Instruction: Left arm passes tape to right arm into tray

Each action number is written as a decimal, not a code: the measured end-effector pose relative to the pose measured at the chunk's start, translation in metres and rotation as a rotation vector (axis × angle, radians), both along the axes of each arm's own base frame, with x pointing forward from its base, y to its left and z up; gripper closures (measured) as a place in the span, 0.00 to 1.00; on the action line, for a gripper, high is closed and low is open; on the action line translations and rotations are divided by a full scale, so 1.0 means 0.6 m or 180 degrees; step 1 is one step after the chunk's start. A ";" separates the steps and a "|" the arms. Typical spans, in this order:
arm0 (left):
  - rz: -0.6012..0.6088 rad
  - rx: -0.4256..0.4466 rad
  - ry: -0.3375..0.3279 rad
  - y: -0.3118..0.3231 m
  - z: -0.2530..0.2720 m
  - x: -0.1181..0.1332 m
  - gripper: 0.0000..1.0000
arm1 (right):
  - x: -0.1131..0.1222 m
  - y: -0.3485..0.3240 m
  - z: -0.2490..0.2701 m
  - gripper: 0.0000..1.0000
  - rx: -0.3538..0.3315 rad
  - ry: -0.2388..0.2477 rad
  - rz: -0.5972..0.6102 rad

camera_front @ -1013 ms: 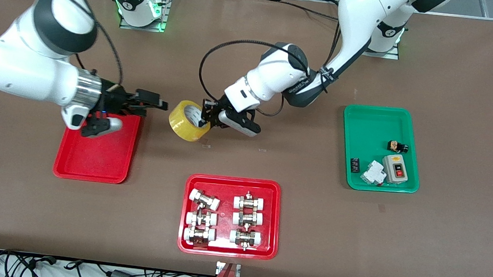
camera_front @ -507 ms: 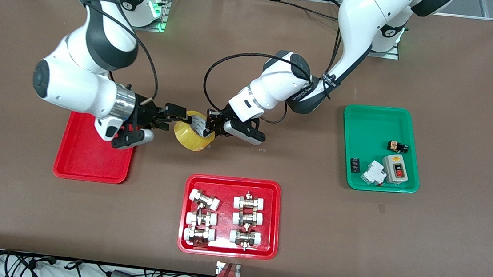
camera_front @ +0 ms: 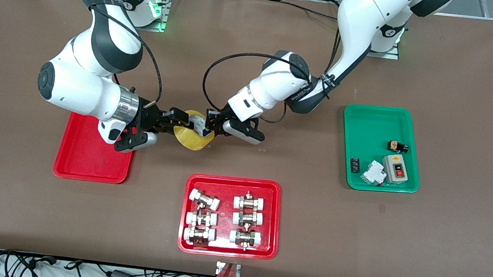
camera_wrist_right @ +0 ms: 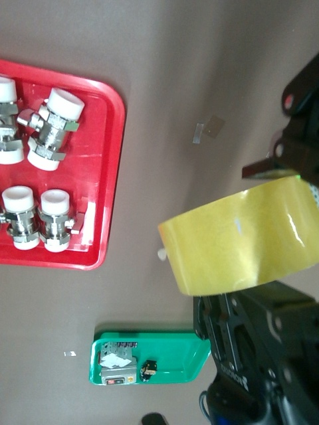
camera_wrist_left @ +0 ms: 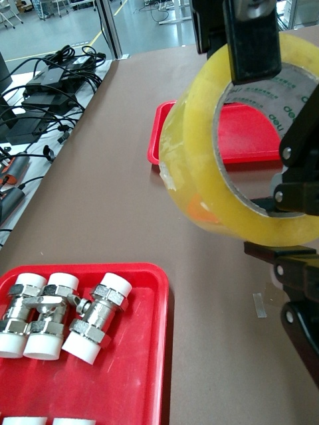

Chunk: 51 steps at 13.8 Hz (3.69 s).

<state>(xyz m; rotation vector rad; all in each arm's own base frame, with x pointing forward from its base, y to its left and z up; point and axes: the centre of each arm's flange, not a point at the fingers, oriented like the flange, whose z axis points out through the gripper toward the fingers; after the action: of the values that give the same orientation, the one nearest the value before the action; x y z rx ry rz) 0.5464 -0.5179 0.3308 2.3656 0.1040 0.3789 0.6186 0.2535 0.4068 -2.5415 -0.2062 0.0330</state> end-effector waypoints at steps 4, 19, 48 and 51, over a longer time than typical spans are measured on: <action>0.0017 -0.0029 -0.0037 0.001 0.013 0.009 0.78 | 0.007 -0.001 0.015 0.38 0.0020 -0.0073 0.0003; 0.0301 0.0911 0.0767 0.433 0.151 0.206 0.00 | 0.053 -0.311 -0.073 0.44 0.0160 0.0240 0.0134; 0.0208 0.2331 0.1172 0.752 0.426 0.025 0.00 | -0.026 -0.400 0.138 0.00 -0.1704 -0.0046 0.0380; 0.0224 0.2266 0.1088 0.747 0.430 0.030 0.00 | -0.076 -0.342 0.222 0.00 -0.1771 -0.0053 0.0016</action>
<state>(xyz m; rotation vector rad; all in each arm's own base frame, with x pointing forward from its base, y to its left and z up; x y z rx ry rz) 0.5642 -0.0698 0.5887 3.1225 0.2450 0.0289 0.5731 0.0485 0.5403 -3.0962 -0.2354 0.0810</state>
